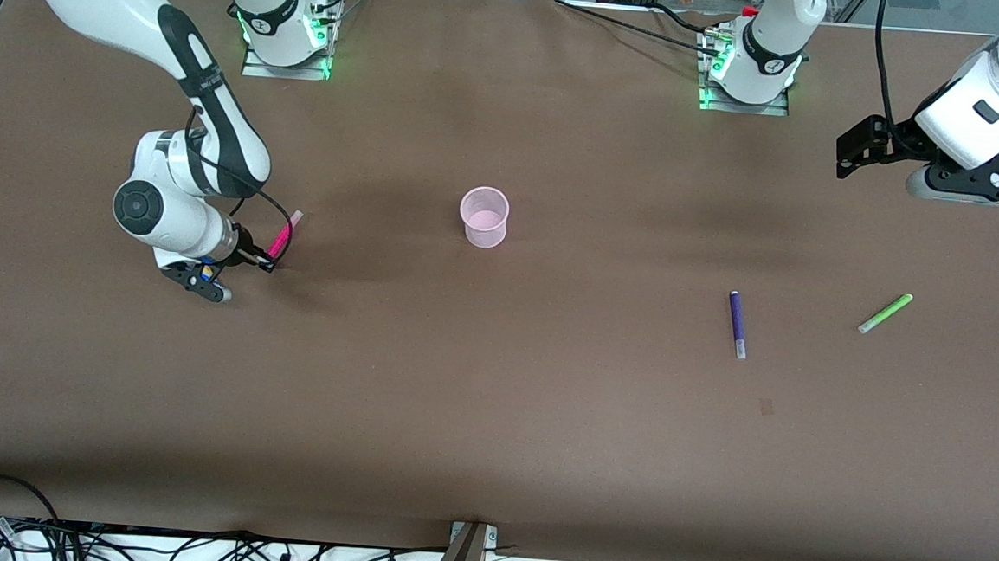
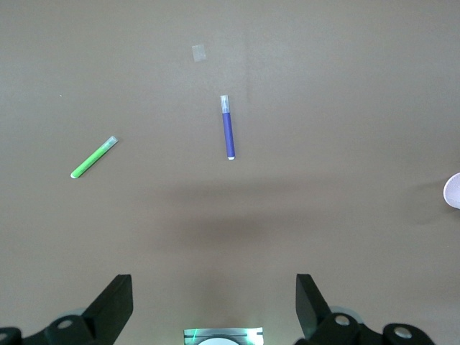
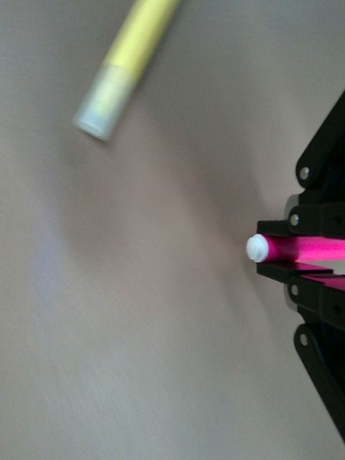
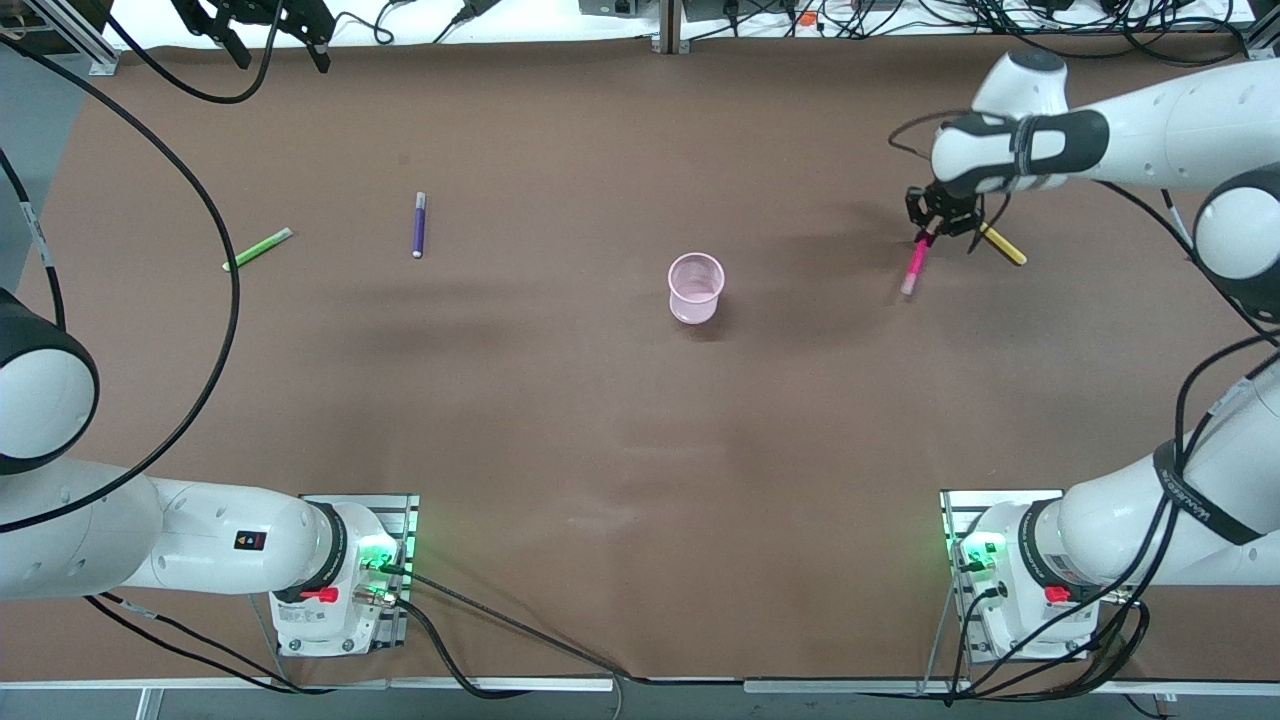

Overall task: Organize pens into pink holder with both arms
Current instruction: 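Close the right gripper on the pink marker and lift it, then carry the pink marker over the pink cup with the right gripper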

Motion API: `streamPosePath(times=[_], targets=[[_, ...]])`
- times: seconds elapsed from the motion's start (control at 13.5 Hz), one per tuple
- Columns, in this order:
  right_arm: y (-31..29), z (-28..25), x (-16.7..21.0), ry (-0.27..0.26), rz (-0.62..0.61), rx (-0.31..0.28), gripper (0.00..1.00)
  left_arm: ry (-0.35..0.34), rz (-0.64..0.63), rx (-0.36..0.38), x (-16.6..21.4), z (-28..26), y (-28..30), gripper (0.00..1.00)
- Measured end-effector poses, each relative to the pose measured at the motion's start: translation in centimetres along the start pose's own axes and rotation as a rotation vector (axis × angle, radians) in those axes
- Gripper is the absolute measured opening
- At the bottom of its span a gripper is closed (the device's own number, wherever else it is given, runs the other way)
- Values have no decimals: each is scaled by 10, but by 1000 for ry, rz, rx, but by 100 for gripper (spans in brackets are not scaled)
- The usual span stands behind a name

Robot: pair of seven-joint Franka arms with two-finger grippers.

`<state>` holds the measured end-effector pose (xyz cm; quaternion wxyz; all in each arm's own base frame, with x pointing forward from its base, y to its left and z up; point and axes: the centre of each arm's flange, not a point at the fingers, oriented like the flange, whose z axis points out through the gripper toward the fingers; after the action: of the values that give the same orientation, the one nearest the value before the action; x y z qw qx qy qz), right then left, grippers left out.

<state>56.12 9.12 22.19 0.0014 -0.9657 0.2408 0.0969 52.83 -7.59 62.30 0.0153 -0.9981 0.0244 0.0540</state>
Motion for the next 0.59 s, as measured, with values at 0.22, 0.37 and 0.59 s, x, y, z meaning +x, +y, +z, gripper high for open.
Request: streamPosePath(times=[0.22,0.37,0.59], targets=[[-76,-89,-62,-3,105,-9,18,0,0,0,0,0,0,100],[-110,-126,-91,24,143,6,18,0,0,0,0,0,0,100],[-159,-152,-128,126,163,17,18,0,0,0,0,0,0,100]])
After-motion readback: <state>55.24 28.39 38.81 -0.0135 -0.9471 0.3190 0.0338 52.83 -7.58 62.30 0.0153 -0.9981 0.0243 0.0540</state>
